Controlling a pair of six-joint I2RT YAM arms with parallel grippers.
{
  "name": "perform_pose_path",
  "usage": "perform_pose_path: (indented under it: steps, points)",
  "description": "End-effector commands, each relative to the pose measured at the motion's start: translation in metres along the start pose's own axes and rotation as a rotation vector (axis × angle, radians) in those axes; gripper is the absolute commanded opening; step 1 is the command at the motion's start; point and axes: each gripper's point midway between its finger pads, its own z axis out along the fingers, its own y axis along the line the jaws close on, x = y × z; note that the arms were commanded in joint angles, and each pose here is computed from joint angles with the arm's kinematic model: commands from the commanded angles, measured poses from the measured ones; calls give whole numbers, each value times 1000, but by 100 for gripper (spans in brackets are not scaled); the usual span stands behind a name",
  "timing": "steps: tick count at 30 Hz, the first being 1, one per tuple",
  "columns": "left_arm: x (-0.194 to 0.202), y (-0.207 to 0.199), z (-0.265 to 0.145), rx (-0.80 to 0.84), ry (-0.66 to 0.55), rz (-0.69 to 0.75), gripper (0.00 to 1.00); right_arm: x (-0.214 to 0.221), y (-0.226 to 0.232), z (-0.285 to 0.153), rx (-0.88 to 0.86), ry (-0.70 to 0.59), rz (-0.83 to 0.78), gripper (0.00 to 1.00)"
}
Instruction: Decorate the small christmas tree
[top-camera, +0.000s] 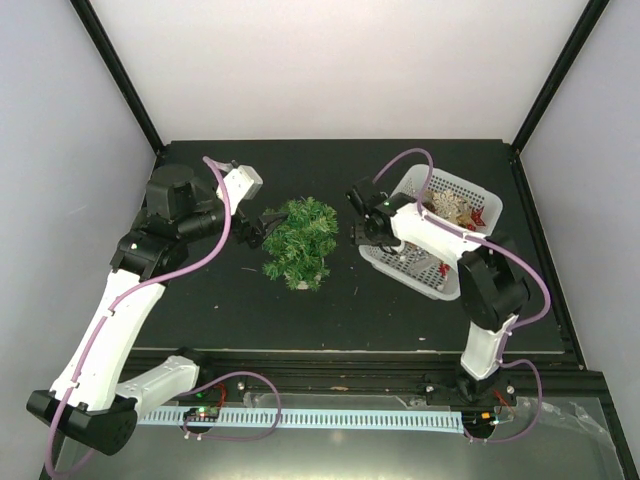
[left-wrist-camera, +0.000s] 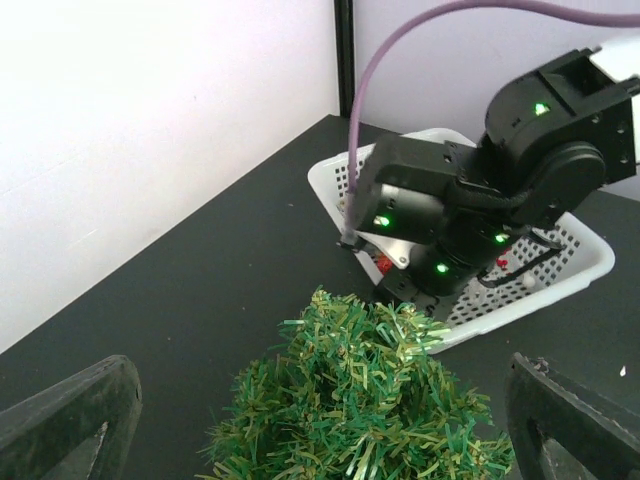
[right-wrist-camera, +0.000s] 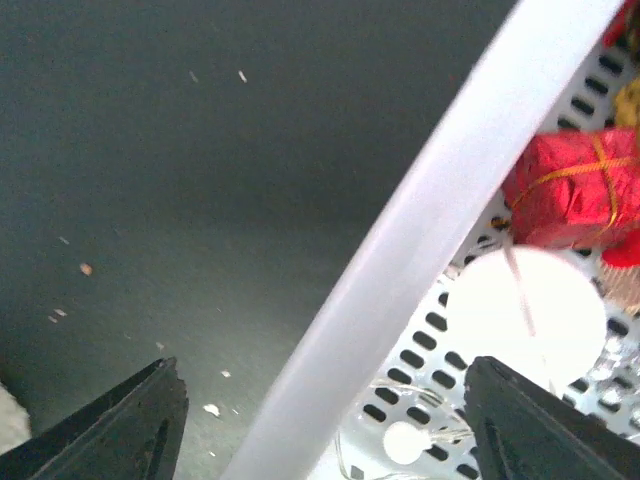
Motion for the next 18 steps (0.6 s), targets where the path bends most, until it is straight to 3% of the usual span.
perform_pose_path:
  steps: [1,18]
  points:
    - [-1,3,-4,-21,-2,2,99,17,-14,-3,11,1,3,75]
    - [3,13,4,-39,33,-27,99,111,-39,-45,-151,41,83,71]
